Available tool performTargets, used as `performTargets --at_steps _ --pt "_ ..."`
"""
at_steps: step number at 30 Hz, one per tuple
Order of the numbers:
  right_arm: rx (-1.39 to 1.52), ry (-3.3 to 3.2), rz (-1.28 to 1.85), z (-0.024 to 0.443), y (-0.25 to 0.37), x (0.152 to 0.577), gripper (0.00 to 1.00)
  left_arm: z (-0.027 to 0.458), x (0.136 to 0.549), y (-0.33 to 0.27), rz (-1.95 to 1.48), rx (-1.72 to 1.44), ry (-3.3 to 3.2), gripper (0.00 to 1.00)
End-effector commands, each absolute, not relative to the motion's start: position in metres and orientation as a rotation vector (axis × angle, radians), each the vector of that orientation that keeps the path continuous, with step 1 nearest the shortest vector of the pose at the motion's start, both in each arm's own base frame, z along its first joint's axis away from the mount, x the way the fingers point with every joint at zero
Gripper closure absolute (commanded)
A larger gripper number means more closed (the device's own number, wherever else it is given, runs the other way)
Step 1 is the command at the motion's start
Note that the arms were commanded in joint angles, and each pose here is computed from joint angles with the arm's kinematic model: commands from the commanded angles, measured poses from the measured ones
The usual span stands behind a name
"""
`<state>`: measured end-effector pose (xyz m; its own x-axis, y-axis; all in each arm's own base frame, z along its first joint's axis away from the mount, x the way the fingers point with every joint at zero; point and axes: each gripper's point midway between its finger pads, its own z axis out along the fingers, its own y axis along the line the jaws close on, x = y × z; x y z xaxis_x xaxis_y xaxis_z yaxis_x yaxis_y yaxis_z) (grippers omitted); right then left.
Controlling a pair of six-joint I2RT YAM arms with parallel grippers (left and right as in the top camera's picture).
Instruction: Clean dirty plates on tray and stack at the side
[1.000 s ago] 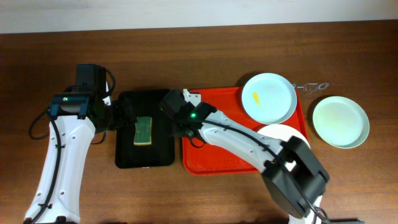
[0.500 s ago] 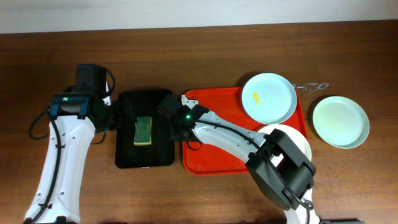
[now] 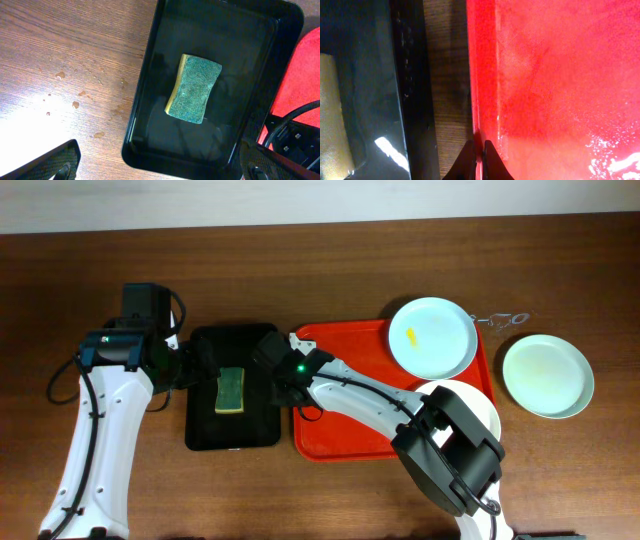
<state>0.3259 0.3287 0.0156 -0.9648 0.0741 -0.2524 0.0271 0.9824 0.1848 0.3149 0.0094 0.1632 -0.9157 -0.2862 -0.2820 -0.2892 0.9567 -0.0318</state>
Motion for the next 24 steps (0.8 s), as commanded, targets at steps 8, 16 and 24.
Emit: performTargets --at_steps 8,16,24 --pt "0.077 2.944 0.312 -0.003 0.335 0.312 0.92 0.173 0.317 0.009 -0.003 -0.442 2.791 0.01" --pt "0.078 2.954 0.283 -0.005 0.331 0.31 0.95 0.173 0.317 0.009 -0.003 -0.442 2.791 0.01" --pt "0.064 2.995 0.358 -0.004 0.339 0.302 0.96 0.173 0.317 0.009 -0.003 -0.442 2.791 0.01"
